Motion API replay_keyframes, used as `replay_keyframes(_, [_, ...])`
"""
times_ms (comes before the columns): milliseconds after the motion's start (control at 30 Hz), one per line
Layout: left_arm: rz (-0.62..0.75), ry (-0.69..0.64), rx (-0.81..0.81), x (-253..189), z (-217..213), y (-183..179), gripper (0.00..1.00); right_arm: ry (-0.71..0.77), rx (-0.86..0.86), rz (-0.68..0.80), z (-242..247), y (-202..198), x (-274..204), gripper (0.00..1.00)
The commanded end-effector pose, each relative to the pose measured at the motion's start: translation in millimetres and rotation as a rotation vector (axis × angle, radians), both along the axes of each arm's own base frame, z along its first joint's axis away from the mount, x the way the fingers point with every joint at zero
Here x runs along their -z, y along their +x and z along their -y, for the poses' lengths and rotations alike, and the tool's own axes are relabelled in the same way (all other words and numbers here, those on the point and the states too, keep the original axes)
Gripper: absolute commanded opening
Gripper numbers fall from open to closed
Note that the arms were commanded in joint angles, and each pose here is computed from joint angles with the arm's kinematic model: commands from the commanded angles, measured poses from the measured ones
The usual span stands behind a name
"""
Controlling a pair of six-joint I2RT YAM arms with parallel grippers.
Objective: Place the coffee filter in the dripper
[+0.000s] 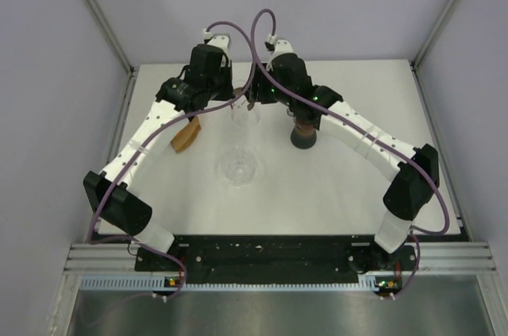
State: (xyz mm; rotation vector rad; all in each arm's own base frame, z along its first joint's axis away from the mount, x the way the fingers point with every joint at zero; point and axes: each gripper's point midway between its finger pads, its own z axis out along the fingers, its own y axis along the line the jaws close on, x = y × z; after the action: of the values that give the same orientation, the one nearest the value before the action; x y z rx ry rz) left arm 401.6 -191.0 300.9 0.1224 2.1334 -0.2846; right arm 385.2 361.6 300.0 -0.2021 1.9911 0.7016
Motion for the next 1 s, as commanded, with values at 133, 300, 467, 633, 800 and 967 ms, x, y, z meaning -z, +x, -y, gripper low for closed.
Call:
replay_keyframes(133, [0.108,-0.038,0.013,-42.2,6.9,0.2,0.00,-0.049,0.004,0.013,-9.3,16.6,10.4,0.22])
replay_keyframes(300, [0.104,-0.056,0.028,-48.9,7.9,-6.6,0.00,-0.063,-0.055,0.021,-14.8,11.9,11.6,0.00])
replay_keyframes(467, [0.089,-0.080,0.034,-52.2,7.5,-13.9,0.03,-0.098,-0.096,0.089,-8.8,5.8,-4.7,0.00])
replay_keyframes(633, [0.084,-0.094,0.100,-54.1,14.0,-21.6,0.41,-0.084,-0.112,0.114,-4.6,-1.3,-14.9,0.00])
replay_keyframes(800, [0.078,-0.108,0.127,-56.1,14.0,-26.9,0.53,-0.085,-0.110,0.109,-0.3,-4.7,-11.7,0.00])
replay_keyframes(967, [0.102,-0.129,0.147,-76.7,0.1,-33.0,0.68,-0.089,-0.128,0.150,5.9,-11.7,-27.4,0.00])
